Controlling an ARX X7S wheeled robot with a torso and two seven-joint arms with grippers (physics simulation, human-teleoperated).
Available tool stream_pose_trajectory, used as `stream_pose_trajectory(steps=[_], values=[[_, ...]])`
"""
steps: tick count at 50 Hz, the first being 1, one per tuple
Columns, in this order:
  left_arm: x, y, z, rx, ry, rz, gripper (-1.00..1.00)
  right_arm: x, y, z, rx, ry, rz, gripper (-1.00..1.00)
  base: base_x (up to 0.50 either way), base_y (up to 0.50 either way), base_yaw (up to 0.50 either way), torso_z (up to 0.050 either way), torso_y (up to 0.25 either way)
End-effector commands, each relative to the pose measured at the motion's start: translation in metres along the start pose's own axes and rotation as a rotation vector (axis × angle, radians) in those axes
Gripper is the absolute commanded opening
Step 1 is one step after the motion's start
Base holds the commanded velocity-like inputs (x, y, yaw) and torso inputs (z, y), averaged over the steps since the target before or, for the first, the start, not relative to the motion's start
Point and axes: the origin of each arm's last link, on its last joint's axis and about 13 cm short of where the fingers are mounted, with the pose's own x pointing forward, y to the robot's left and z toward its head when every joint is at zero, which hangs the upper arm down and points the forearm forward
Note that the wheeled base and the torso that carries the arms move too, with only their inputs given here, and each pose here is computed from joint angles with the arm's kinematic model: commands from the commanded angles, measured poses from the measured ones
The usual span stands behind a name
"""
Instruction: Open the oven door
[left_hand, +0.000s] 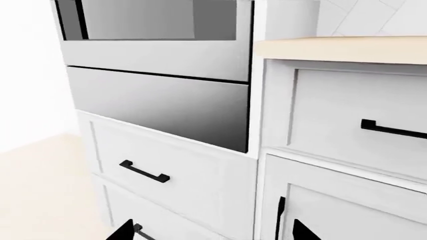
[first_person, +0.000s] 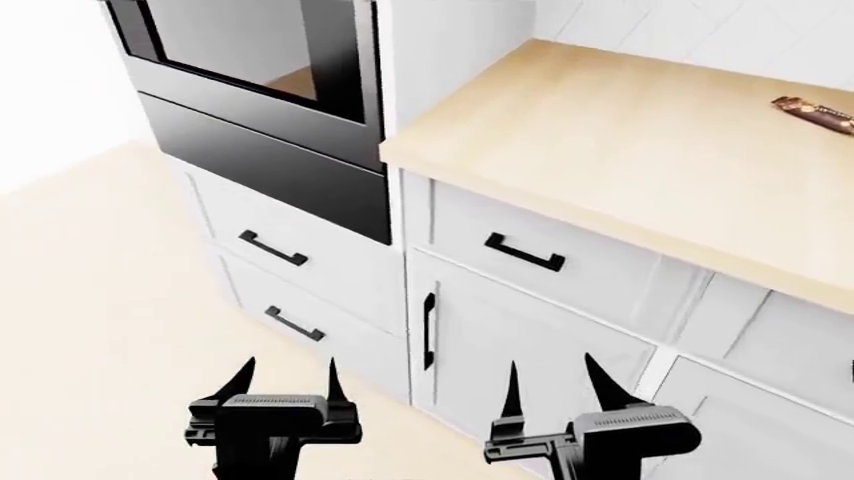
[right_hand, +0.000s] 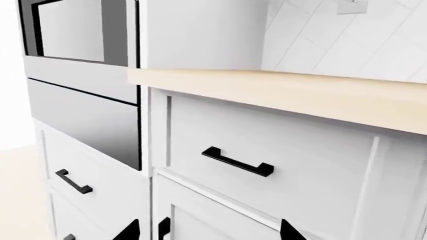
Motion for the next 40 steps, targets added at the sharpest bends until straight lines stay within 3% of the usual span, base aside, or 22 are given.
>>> stream_pose_trajectory(steps=[1,35,40], values=[[0.0001,0.0001,0.0004,-0.003,0.000,-0.002,1.00,-0.0021,-0.0002,-0.0004,-0.008,-0.005,0.003,1.00,0.00,0.00,0.50,0.000,0.000],[-0.0008,-0.0019,-0.0008,0.002,0.004,-0.014,1.00,-0.0024,0.0003,-0.0007,-0.030,-0.030,-0.003,1.00,0.00,0.00,0.50,0.000,0.000],[-0.0018,-0.0028,0.0002,0.034,-0.021,-0.053,1.00,-0.0032,0.0008,-0.0006,-0.037,-0.040,0.001,1.00,-0.11,0.11,0.00,0.027,0.000]])
